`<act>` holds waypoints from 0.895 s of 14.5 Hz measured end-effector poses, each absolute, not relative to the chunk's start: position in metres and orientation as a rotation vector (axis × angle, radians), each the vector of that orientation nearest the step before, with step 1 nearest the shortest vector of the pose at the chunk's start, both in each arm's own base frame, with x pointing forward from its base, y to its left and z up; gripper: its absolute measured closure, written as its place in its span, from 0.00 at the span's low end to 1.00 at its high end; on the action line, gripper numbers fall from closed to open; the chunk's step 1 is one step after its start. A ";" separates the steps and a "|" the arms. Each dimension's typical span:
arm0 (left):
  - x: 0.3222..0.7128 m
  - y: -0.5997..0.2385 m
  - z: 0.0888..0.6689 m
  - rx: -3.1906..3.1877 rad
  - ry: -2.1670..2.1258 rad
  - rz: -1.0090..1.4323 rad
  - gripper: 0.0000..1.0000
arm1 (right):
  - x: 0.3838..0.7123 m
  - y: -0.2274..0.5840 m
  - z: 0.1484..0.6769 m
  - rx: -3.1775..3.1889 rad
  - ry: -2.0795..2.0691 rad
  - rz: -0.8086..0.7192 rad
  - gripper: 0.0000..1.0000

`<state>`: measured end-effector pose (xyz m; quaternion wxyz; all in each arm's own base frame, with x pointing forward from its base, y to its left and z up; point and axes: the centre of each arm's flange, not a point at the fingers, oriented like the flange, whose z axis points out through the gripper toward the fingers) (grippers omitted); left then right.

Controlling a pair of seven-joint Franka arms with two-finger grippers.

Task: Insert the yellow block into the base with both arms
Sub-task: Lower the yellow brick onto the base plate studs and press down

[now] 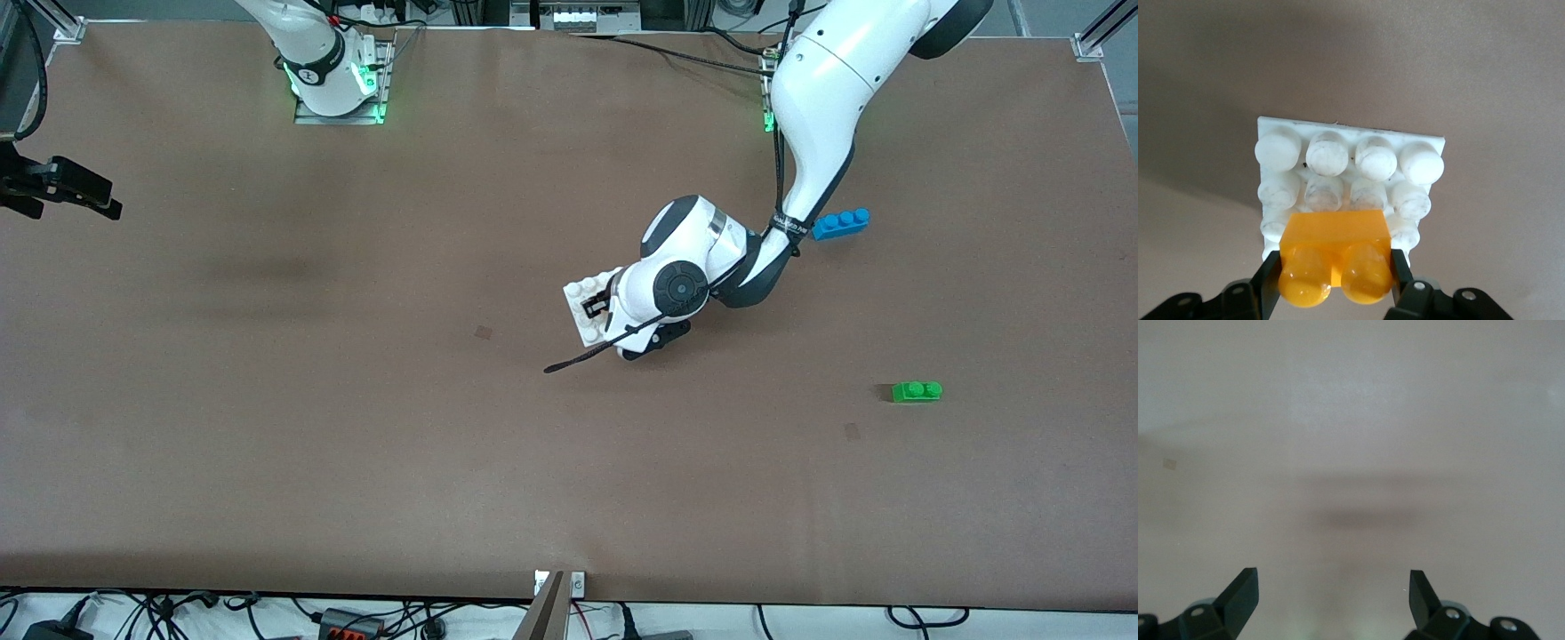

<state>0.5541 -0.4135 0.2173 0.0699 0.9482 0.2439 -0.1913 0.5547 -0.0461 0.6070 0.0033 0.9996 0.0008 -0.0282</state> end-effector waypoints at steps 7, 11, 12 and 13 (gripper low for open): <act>0.551 -0.418 0.216 2.857 0.721 -0.571 0.32 | 0.555 -0.046 0.607 3.134 0.003 -0.086 0.00; 0.549 -0.421 0.217 2.880 0.688 -0.546 0.32 | 0.555 -0.046 0.607 3.134 0.003 -0.085 0.00; 0.548 -0.422 0.217 2.884 0.682 -0.543 0.32 | 0.555 -0.046 0.607 3.134 0.003 -0.085 0.00; 0.548 -0.422 0.217 2.885 0.681 -0.542 0.32 | 0.555 -0.046 0.607 3.134 0.003 -0.085 0.00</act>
